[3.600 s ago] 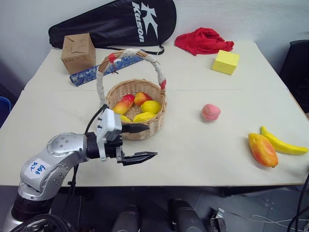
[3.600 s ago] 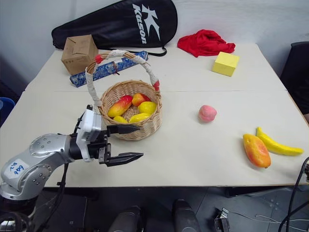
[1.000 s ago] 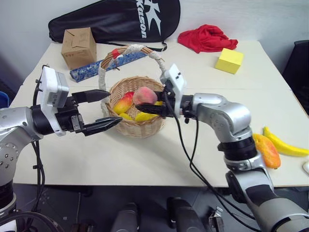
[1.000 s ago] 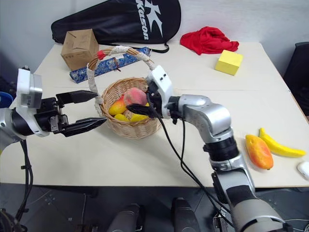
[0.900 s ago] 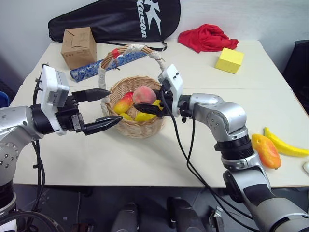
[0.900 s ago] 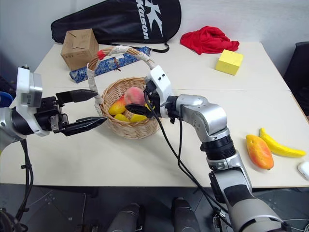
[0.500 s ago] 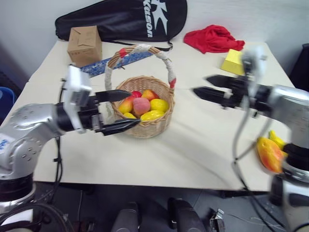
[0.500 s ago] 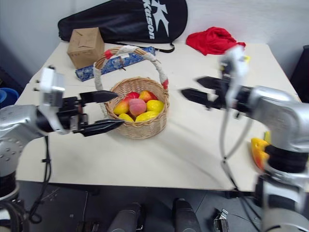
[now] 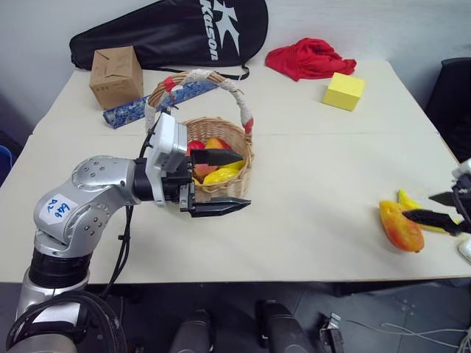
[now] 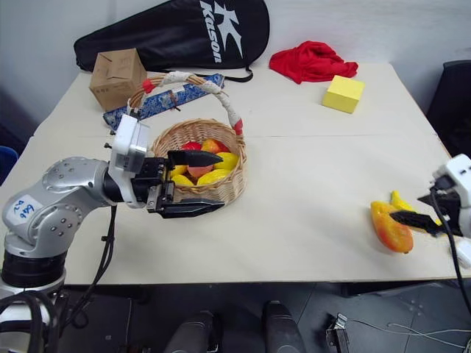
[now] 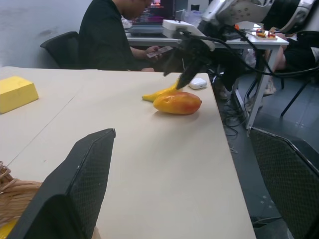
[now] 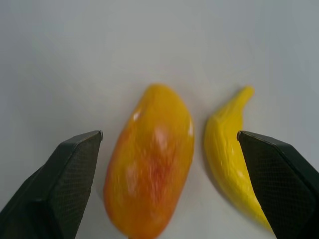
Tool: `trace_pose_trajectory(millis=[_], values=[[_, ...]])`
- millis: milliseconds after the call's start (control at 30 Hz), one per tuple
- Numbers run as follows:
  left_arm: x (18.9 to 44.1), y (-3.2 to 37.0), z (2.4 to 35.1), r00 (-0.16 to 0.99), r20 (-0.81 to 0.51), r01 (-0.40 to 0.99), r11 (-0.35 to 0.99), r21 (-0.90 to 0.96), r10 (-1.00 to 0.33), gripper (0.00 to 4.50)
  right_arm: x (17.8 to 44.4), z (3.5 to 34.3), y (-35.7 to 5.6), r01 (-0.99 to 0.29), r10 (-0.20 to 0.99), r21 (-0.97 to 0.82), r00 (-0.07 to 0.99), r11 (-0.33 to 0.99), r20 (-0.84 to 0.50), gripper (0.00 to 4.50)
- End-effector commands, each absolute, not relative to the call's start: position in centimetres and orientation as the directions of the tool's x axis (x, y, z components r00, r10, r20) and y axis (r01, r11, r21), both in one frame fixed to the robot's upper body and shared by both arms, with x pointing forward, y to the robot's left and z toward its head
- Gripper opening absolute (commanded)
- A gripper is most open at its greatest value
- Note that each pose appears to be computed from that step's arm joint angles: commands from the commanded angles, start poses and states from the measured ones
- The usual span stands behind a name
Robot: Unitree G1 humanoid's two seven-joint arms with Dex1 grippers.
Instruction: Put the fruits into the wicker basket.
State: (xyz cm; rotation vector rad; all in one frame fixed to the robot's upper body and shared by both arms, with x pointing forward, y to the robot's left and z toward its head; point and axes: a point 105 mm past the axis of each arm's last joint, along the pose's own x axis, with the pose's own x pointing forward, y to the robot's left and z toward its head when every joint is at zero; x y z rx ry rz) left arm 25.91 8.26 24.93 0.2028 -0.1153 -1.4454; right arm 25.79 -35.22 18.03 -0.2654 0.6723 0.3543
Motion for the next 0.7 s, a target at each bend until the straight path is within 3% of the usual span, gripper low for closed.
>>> trace_pose_trajectory(millis=[33,167,433,567,700], values=[[25.5,8.4,25.3,0.138,-0.024,0.963,0.129,0.236,-0.99,4.5,25.5,20.1,-35.5,-0.369,0.217,-0.14,0.77,0.919,-0.6,4.46],[25.5,8.3,25.1,0.145,-0.025,0.963,0.136,0.233,-0.989,4.5,25.5,18.8,-35.1,-0.366,0.247,-0.08,0.757,0.927,-0.605,4.46],[25.8,8.6,25.5,0.166,-0.031,0.956,0.153,0.249,-0.986,4.5,25.4,14.2,-36.3,-0.244,0.23,0.069,0.733,0.967,-0.64,4.46],[25.8,8.8,25.5,0.173,-0.034,0.954,0.159,0.253,-0.984,4.5,25.7,13.0,-35.3,-0.255,0.274,0.123,0.722,0.959,-0.635,4.46],[26.0,9.0,25.6,0.181,-0.038,0.952,0.165,0.257,-0.983,4.5,26.2,12.2,-34.8,-0.273,0.28,0.111,0.719,0.955,-0.636,3.51]])
